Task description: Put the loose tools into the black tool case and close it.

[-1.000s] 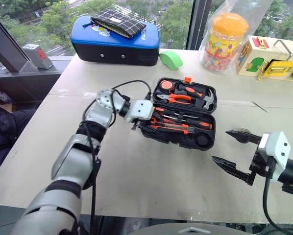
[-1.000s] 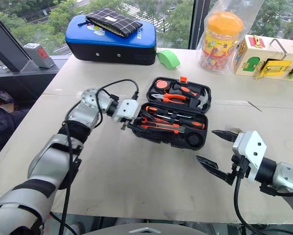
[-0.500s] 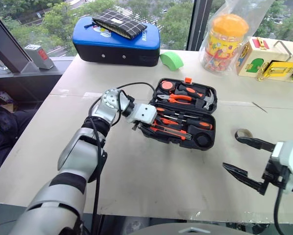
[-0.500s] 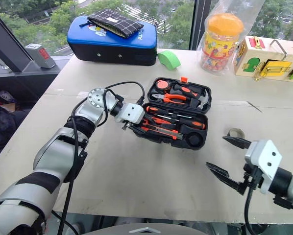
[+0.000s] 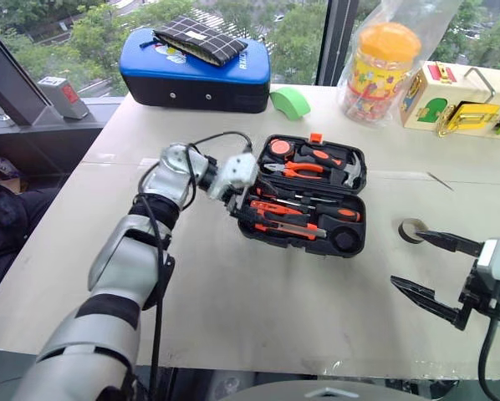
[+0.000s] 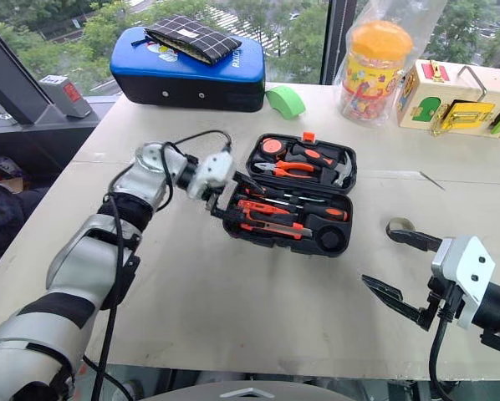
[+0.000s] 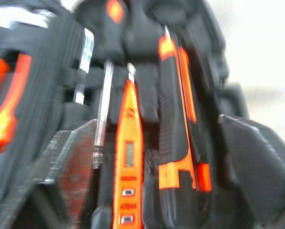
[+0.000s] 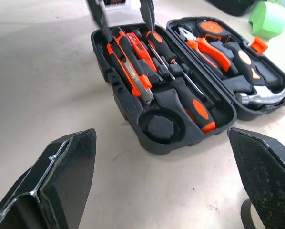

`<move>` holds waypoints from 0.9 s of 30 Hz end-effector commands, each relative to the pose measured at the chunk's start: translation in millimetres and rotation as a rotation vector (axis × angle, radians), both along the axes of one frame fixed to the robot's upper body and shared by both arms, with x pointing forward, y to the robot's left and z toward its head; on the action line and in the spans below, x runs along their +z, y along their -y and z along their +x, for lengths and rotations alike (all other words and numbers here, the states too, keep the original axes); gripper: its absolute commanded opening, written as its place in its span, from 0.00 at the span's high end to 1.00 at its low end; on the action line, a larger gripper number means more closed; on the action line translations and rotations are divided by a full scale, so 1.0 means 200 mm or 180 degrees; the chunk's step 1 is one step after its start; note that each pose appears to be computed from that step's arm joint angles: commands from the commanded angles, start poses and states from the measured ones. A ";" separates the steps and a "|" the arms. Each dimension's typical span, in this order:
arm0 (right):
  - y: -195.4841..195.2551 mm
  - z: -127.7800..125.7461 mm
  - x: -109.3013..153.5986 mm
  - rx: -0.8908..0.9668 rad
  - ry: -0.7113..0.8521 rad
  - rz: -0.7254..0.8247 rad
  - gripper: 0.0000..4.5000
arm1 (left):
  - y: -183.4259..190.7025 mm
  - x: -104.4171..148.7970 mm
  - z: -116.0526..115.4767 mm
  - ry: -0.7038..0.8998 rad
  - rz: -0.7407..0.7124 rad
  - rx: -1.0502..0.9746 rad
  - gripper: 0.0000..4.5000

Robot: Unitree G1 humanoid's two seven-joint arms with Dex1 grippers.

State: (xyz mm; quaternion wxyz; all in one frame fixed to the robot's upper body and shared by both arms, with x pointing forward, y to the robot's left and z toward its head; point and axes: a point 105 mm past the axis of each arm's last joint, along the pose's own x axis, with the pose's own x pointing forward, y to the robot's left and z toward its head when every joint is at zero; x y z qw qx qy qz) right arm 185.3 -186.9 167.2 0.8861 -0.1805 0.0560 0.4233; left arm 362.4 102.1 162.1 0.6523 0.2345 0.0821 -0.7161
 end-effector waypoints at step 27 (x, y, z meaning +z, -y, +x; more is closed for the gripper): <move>-0.07 0.01 -0.01 -0.0003 0.0046 0.0115 0.00 | 0.15 -0.42 -0.10 0.0281 0.0364 0.0537 0.99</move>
